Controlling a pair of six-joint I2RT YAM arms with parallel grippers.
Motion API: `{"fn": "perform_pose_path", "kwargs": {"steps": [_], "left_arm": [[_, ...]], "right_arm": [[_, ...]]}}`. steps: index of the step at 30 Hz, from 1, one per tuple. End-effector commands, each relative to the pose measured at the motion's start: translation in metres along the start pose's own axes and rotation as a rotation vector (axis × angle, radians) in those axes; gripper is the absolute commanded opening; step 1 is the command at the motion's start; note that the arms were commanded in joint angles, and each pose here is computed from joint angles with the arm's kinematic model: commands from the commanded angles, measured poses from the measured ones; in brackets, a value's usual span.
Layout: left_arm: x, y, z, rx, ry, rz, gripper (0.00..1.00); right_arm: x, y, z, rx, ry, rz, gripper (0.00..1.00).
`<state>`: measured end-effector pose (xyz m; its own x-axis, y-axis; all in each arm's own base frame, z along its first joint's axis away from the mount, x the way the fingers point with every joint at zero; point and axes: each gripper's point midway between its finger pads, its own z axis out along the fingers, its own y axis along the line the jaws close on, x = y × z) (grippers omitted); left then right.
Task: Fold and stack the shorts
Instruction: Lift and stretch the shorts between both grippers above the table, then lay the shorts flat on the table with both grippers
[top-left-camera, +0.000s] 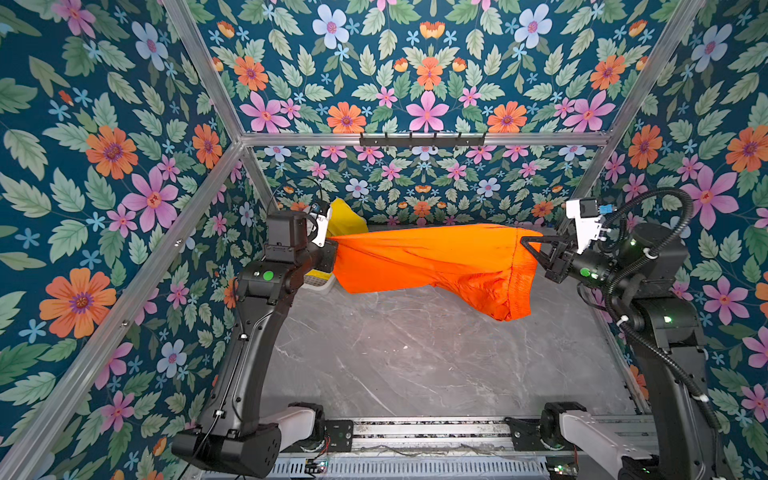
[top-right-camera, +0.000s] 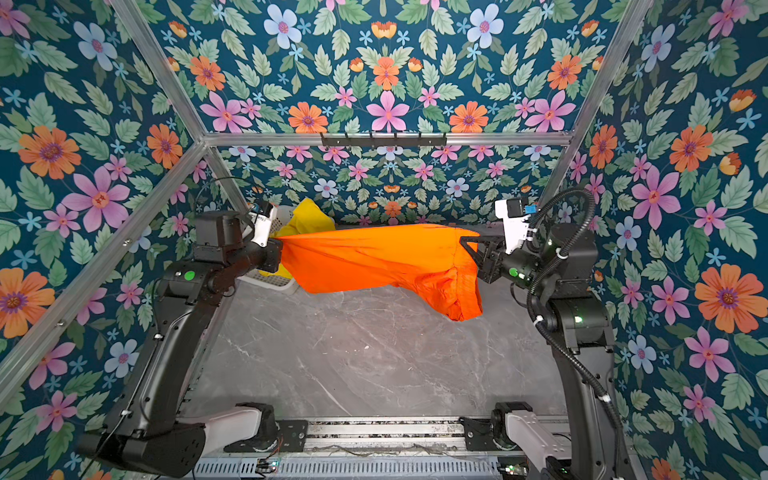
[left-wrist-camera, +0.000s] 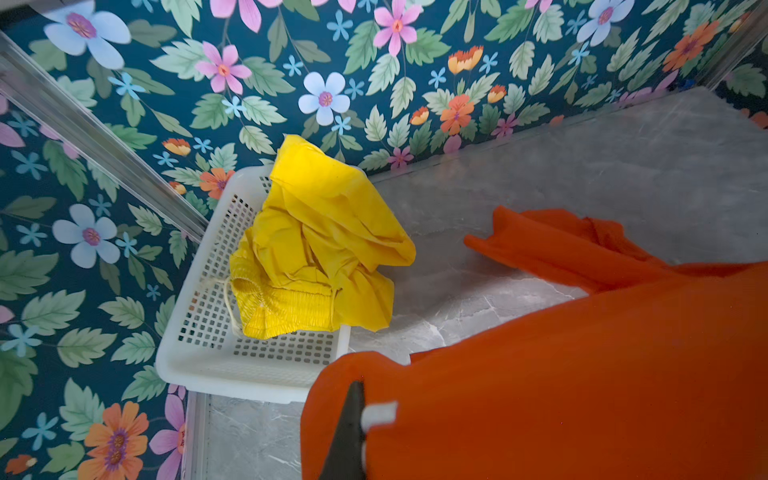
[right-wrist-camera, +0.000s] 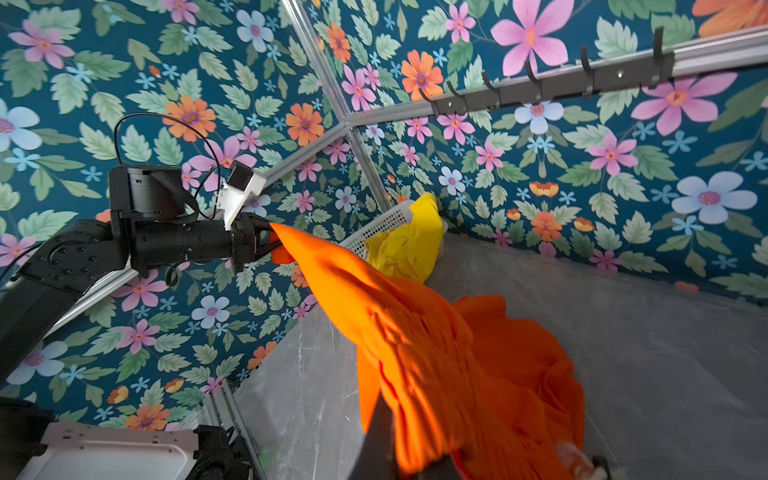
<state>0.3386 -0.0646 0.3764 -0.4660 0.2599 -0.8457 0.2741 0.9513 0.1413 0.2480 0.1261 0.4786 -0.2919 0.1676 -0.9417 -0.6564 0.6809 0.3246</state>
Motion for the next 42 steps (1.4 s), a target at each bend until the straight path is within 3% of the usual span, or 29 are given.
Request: {"fn": "perform_pose_path", "kwargs": {"steps": [1, 6, 9, 14, 17, 20, 23, 26, 28, 31, 33, 38, 42], "left_arm": [[0.019, 0.023, -0.009, -0.132, 0.085, 0.007, 0.00], [0.014, 0.021, 0.014, -0.107, 0.093, 0.013, 0.00], [-0.012, 0.020, 0.042, -0.077, 0.053, 0.026, 0.00], [-0.088, 0.031, 0.085, -0.075, -0.035, 0.049, 0.00], [-0.143, 0.039, 0.096, -0.089, -0.146, 0.065, 0.00], [-0.187, 0.035, 0.080, -0.058, -0.298, 0.077, 0.00], [-0.192, 0.030, 0.054, -0.045, -0.388, 0.089, 0.00], [-0.162, 0.022, 0.038, -0.038, -0.415, 0.116, 0.00], [-0.131, 0.018, 0.037, -0.043, -0.369, 0.120, 0.00], [-0.069, 0.009, 0.053, -0.019, -0.238, 0.130, 0.00], [-0.027, -0.002, 0.065, 0.017, -0.156, 0.118, 0.00], [0.076, -0.048, 0.086, 0.196, 0.091, 0.181, 0.00], [0.135, -0.067, 0.094, 0.185, 0.277, 0.290, 0.00]], "right_arm": [[-0.010, 0.003, -0.005, 0.007, -0.040, -0.006, 0.03], [-0.007, -0.019, 0.018, 0.009, 0.007, 0.060, 0.02], [-0.013, -0.049, 0.046, 0.036, 0.040, 0.093, 0.02], [-0.051, -0.107, 0.104, 0.087, 0.053, 0.097, 0.01], [-0.083, -0.136, 0.140, 0.096, 0.053, 0.078, 0.00], [-0.130, -0.124, 0.138, 0.064, -0.035, 0.008, 0.00], [-0.155, -0.094, 0.114, 0.002, -0.112, -0.032, 0.00], [-0.128, -0.080, 0.108, -0.035, 0.001, 0.008, 0.00], [-0.090, -0.088, 0.107, -0.019, 0.050, 0.046, 0.00], [-0.035, -0.092, 0.089, 0.032, 0.041, 0.031, 0.00], [0.013, -0.102, 0.083, 0.071, 0.112, 0.075, 0.00], [0.128, -0.123, 0.071, 0.148, 0.329, 0.283, 0.00], [0.195, -0.121, 0.057, 0.163, 0.429, 0.454, 0.00]]}}
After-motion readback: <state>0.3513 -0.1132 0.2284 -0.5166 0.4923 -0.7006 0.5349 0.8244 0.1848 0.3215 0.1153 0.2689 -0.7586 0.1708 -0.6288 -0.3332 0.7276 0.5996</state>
